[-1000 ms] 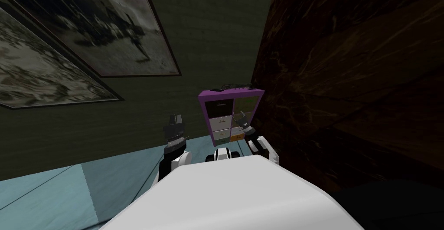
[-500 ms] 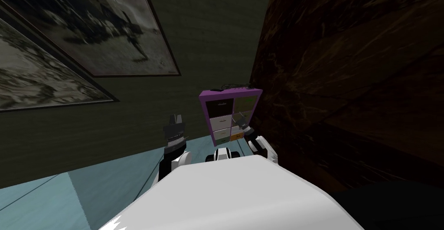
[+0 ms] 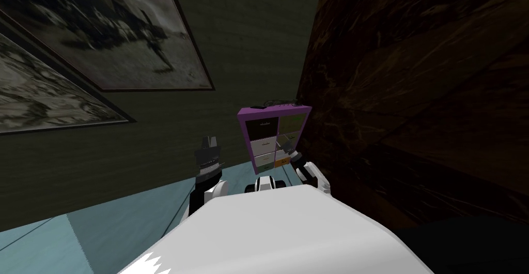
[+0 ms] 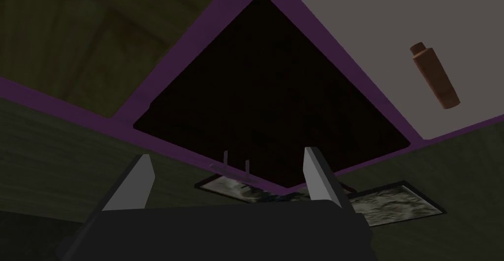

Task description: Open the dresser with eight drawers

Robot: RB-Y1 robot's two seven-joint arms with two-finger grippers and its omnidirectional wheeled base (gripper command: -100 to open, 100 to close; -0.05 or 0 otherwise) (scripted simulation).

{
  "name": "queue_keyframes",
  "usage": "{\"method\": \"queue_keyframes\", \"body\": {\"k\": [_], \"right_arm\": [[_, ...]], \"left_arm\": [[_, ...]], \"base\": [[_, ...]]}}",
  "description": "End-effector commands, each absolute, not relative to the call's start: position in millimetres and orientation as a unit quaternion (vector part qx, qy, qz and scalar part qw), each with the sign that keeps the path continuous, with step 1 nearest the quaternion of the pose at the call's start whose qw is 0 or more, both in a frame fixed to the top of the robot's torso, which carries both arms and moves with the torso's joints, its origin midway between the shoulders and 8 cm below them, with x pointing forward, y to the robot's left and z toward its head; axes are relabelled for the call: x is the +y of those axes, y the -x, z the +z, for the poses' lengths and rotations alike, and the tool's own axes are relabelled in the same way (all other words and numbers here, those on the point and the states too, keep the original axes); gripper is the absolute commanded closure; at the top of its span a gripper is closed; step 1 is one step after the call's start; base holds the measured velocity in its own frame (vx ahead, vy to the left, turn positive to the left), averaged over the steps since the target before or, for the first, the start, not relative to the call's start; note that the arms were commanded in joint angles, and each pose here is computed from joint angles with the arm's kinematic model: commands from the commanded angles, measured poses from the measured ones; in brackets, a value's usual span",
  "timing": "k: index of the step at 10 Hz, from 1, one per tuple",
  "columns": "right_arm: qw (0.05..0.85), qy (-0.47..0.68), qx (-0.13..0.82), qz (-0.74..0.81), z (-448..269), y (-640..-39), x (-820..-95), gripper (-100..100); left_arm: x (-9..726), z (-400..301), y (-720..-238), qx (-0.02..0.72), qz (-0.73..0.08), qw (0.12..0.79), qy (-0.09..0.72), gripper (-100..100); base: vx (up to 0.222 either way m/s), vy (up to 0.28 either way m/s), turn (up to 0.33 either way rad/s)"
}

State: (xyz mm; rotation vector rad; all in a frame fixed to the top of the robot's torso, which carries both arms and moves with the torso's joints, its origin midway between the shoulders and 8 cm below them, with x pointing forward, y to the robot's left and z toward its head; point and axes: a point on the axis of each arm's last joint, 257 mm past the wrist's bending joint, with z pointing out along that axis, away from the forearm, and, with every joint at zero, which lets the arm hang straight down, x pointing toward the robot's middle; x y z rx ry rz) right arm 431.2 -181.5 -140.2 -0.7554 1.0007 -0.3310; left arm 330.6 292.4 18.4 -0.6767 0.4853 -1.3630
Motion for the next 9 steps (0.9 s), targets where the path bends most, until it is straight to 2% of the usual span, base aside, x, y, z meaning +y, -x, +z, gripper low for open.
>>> {"method": "queue_keyframes", "body": {"k": [1,9], "right_arm": [[0.788,0.371,0.459,-0.177,-147,-433,-180,-100],[0.725,0.467,0.431,-0.267,-198,-442,-178,-100]], "left_arm": [[292,18,-331,0.218,-0.611,0.698,0.303,0],[292,18,-331,0.218,-0.611,0.698,0.303,0]], "base": [[-0.006,0.019,0.020],[0.004,0.037,-0.063]]}}
